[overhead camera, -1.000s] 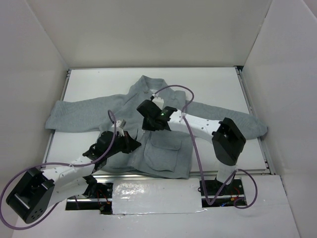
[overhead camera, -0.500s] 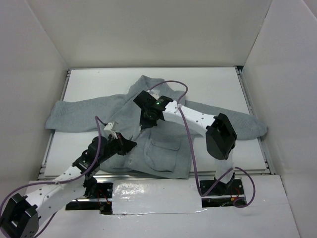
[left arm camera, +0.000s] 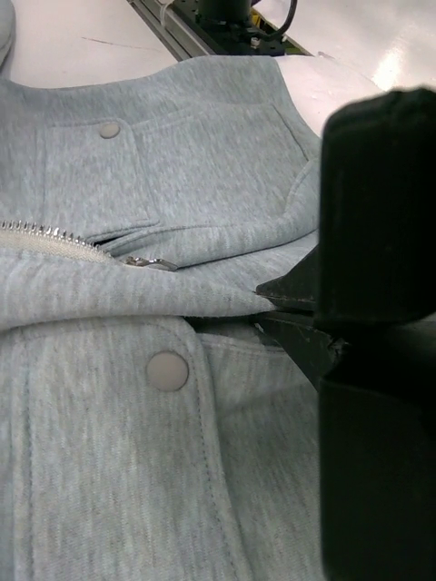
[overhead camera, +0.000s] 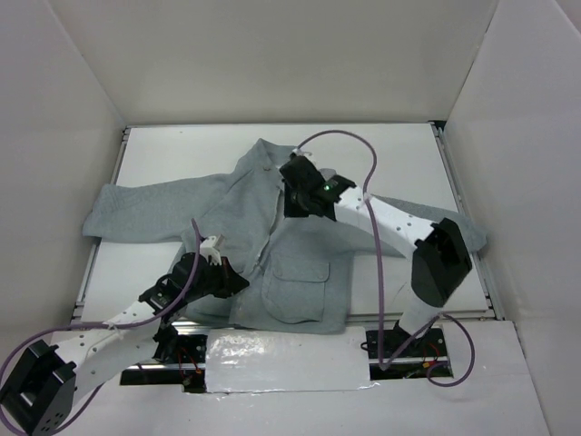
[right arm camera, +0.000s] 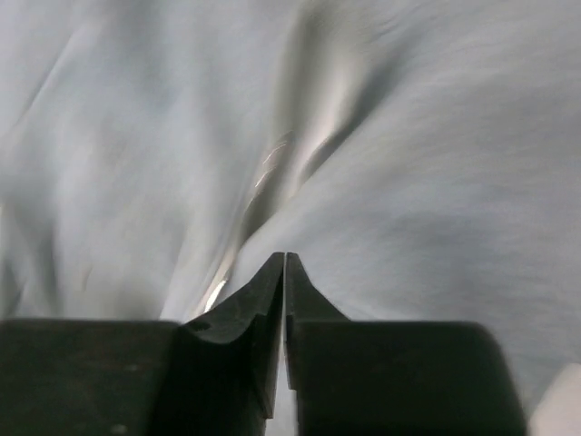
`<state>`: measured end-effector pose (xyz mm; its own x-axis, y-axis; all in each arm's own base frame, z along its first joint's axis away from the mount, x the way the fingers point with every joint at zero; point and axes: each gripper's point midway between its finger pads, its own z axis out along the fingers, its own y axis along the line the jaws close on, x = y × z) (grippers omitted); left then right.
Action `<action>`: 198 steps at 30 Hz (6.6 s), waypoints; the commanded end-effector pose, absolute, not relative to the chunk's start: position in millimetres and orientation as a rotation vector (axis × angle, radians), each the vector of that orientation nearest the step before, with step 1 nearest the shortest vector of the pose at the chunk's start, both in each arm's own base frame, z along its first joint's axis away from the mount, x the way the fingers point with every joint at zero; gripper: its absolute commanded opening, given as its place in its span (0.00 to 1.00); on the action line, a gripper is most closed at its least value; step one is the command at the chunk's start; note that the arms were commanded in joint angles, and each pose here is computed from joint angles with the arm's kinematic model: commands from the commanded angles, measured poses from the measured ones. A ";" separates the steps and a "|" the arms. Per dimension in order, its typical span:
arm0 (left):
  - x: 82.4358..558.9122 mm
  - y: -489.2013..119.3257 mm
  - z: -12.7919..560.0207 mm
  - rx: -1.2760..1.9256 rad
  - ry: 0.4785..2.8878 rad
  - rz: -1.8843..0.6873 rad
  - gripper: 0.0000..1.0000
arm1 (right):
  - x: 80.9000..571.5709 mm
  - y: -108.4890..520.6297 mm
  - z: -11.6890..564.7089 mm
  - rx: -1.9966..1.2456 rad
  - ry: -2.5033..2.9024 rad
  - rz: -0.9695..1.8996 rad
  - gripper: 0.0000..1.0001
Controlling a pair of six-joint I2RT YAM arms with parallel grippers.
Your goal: Zip up the jacket
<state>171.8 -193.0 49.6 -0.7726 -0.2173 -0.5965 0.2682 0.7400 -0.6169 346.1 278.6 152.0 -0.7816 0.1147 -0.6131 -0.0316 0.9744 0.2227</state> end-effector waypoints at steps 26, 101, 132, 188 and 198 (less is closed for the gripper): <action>186.7 -212.2 101.5 0.055 2.183 -1.021 0.00 | 223.6 375.3 78.9 -0.728 2.175 0.483 0.56; 149.8 -156.4 41.9 -0.314 2.392 -0.820 0.00 | 504.5 243.4 123.9 -0.308 2.530 0.451 0.00; 158.7 -83.5 44.0 -0.803 2.274 -0.422 0.00 | 623.0 122.1 261.2 -0.019 2.009 0.590 0.00; 286.8 -58.3 295.4 -0.425 2.059 -0.152 0.99 | 236.7 137.8 402.1 0.042 1.785 0.637 1.00; 199.5 42.0 360.8 -0.618 1.737 0.113 0.99 | 116.3 30.2 403.6 0.205 1.665 0.535 1.00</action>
